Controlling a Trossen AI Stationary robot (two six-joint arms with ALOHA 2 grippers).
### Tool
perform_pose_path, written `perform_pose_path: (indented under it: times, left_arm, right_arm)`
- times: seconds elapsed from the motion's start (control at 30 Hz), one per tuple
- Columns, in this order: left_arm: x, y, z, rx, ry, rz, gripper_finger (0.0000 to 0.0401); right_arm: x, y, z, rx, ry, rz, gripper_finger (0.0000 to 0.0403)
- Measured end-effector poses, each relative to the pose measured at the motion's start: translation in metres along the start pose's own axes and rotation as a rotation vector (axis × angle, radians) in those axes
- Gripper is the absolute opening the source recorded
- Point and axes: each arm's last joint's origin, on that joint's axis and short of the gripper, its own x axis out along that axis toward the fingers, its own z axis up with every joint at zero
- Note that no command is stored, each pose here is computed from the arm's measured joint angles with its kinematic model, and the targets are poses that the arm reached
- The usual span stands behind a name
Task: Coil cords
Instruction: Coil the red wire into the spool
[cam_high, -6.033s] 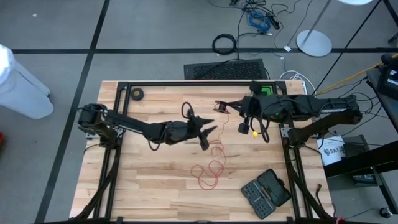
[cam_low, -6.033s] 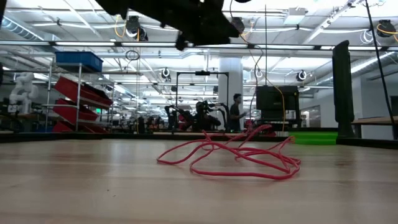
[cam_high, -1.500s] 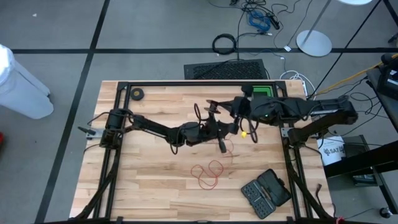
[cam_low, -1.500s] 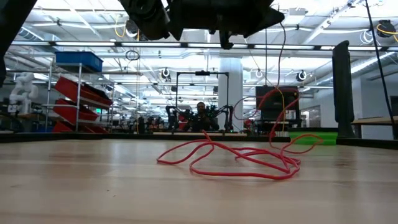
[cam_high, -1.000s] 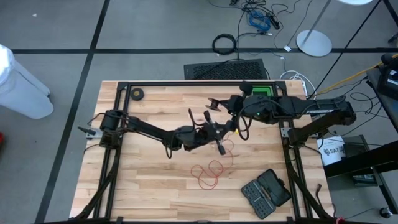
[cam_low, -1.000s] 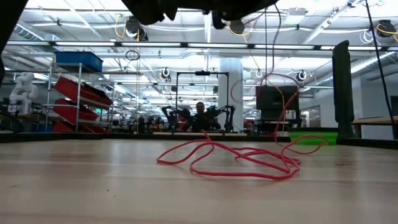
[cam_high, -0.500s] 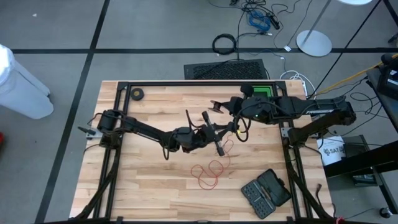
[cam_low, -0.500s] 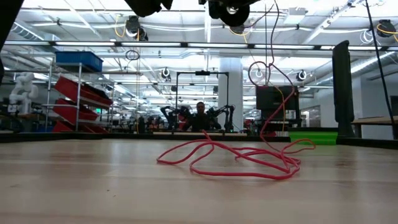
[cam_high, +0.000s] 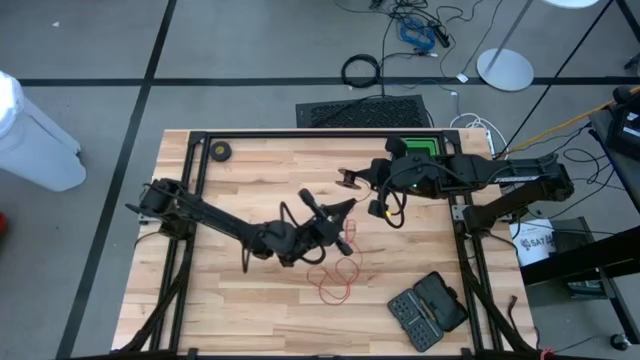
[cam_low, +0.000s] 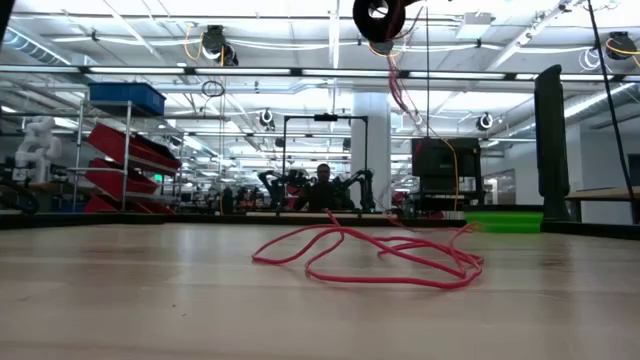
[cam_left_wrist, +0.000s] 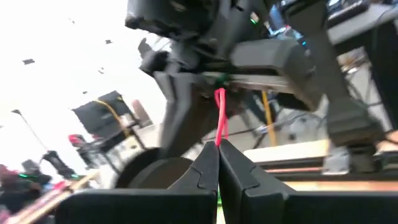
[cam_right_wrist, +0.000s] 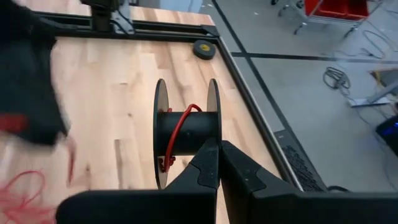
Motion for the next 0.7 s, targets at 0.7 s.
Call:
perform_pose_path:
  times: [0.7]
  left_arm:
    - [-0.019, 0.014, -0.012, 0.386, 0.370, 0.252, 0.0001]
  right_arm:
    - [-0.012, -0.001, -0.003, -0.001, 0.007, 0.151, 0.0000]
